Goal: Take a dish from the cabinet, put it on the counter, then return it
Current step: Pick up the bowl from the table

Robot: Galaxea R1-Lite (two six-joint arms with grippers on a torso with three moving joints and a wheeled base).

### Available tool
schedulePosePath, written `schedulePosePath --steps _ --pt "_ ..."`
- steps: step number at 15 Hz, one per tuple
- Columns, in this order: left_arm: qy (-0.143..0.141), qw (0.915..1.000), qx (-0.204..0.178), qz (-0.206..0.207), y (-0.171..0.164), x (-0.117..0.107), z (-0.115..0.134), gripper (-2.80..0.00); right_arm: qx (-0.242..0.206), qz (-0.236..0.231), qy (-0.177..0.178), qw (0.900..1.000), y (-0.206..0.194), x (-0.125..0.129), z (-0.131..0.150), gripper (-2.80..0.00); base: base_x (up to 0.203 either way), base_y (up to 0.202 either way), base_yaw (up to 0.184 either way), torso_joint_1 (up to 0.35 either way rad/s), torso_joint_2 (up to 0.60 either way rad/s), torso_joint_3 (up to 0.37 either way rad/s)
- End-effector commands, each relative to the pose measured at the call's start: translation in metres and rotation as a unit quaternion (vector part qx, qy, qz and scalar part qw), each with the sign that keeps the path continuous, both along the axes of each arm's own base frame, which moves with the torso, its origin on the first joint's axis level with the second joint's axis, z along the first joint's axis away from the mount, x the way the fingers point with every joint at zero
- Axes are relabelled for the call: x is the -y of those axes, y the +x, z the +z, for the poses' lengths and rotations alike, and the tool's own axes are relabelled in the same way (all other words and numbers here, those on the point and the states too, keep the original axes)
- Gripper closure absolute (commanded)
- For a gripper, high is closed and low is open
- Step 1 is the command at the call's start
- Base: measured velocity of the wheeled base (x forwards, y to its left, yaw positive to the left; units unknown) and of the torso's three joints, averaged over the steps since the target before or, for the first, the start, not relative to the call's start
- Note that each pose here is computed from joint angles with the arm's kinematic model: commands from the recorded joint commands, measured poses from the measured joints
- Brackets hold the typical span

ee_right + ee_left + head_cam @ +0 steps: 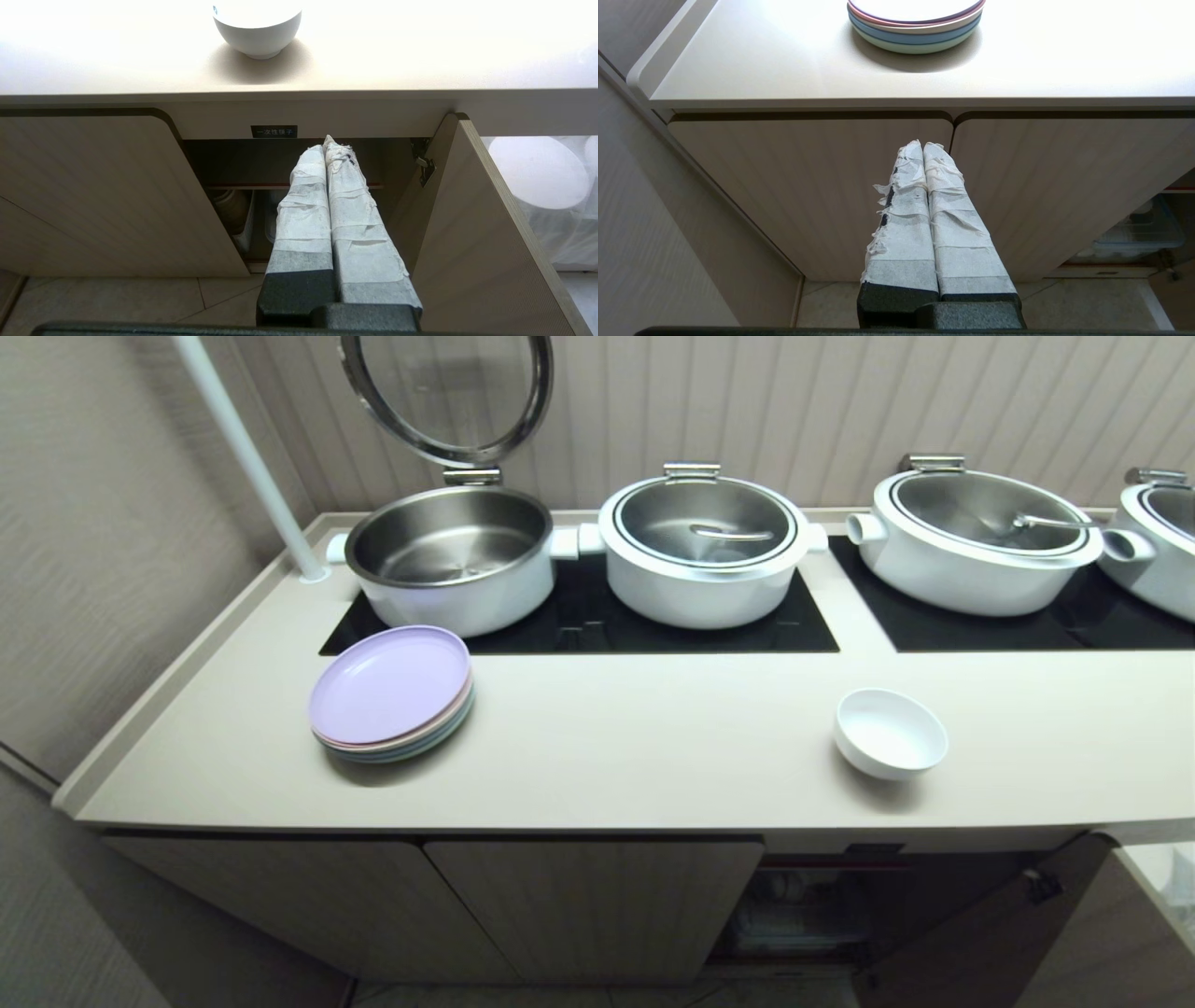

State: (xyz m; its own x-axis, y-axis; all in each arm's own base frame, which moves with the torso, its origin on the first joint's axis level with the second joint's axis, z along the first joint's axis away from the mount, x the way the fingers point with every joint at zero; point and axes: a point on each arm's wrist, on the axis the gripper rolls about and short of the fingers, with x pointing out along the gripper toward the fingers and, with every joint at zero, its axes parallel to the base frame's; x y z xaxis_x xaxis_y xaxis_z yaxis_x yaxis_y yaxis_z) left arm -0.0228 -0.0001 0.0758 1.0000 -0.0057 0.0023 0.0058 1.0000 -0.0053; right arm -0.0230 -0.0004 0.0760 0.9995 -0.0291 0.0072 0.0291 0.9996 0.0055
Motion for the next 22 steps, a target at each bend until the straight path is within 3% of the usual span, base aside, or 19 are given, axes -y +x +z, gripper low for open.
schedulePosePath --steps 1,22 --pt "0.000 1.0000 0.000 0.000 0.0000 0.0000 0.0000 0.00 -0.001 0.000 0.000 1.000 0.0001 0.0000 0.0001 0.00 0.000 0.000 0.000 0.000 0.00 0.000" --pt "0.000 1.0000 0.000 0.000 0.0000 0.0000 0.0000 0.00 -0.015 0.000 0.005 1.000 0.0023 0.0000 0.0011 0.00 0.000 0.000 0.000 0.000 0.00 0.000"
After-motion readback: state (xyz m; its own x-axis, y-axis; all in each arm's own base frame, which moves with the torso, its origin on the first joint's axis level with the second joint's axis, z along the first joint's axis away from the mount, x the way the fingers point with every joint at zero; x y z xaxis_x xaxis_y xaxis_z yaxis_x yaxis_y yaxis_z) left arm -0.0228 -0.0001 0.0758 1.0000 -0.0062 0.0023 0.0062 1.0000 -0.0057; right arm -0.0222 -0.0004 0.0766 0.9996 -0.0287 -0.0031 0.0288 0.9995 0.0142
